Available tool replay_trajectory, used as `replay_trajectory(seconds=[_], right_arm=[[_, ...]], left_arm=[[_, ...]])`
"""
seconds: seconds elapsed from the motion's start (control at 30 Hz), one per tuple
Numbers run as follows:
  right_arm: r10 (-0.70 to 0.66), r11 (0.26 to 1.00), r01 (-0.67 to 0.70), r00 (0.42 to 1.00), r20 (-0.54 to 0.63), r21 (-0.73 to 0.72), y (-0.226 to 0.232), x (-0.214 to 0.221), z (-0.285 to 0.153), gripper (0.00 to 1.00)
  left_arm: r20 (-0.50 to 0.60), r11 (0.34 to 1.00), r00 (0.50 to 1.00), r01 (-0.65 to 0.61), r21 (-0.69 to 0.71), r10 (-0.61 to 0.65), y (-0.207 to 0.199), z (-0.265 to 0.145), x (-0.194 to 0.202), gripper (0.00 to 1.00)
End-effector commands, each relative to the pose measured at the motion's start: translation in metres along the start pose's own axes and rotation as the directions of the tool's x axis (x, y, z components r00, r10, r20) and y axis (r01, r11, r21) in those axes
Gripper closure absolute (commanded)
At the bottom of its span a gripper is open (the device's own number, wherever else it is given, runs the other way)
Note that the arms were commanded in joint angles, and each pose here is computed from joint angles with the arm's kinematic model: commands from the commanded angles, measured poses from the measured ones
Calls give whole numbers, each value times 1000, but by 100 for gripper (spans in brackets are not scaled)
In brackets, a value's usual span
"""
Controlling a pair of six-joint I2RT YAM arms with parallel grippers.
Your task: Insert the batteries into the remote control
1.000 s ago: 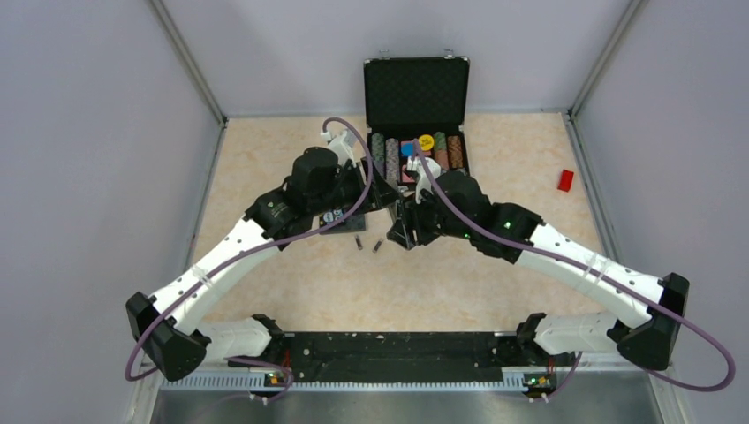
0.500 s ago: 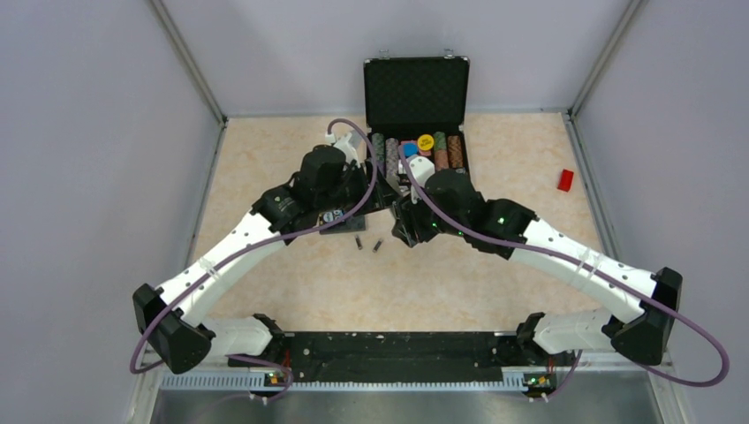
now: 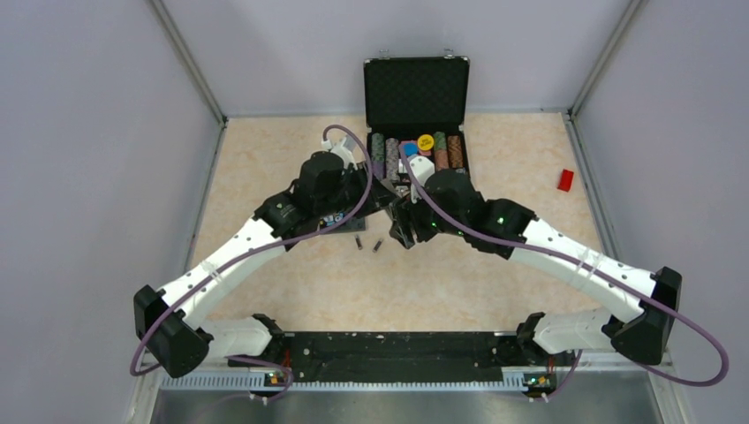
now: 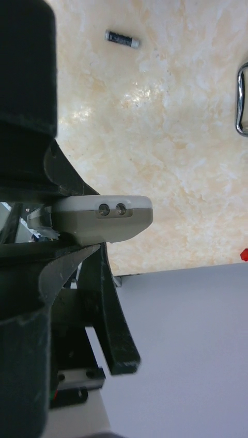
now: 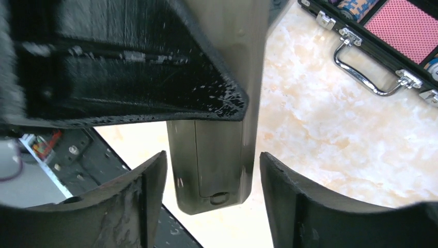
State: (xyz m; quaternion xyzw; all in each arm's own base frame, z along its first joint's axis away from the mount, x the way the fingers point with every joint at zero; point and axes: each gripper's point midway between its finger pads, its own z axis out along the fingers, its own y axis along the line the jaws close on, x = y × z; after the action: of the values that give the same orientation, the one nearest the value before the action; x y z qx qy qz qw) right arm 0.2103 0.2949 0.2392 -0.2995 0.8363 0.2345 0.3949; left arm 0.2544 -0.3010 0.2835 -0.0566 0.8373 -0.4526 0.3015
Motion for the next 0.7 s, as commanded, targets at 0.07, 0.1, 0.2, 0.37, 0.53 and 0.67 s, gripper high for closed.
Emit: replay_trajectory(seconds=[0.07, 0.1, 0.2, 0.37, 0.53, 0.67], right_arm=[[205, 979, -198, 962, 182, -56, 12, -39, -36, 17], [258, 966, -249, 946, 195, -70, 13, -41, -43, 15], [387, 922, -369, 895, 222, -117, 15, -42, -62, 13], [658, 752, -633, 736, 155, -183, 22, -30, -62, 26], [797, 583, -738, 601, 61, -341, 48, -37, -51, 52], [827, 535, -761, 560, 46, -367, 52, -45, -44, 62]], left_arm=[[127, 998, 991, -56, 29, 52, 1, -14, -19, 100], [166, 997, 984, -69, 37, 62, 1, -19, -24, 100], [259, 995, 964, -85, 57, 67, 7, -29, -33, 100], [417, 984, 908, -118, 137, 51, 10, -46, -46, 100], [510, 965, 860, -125, 229, -9, 8, -60, -50, 100], [521, 955, 854, -145, 258, -11, 5, -66, -48, 100]])
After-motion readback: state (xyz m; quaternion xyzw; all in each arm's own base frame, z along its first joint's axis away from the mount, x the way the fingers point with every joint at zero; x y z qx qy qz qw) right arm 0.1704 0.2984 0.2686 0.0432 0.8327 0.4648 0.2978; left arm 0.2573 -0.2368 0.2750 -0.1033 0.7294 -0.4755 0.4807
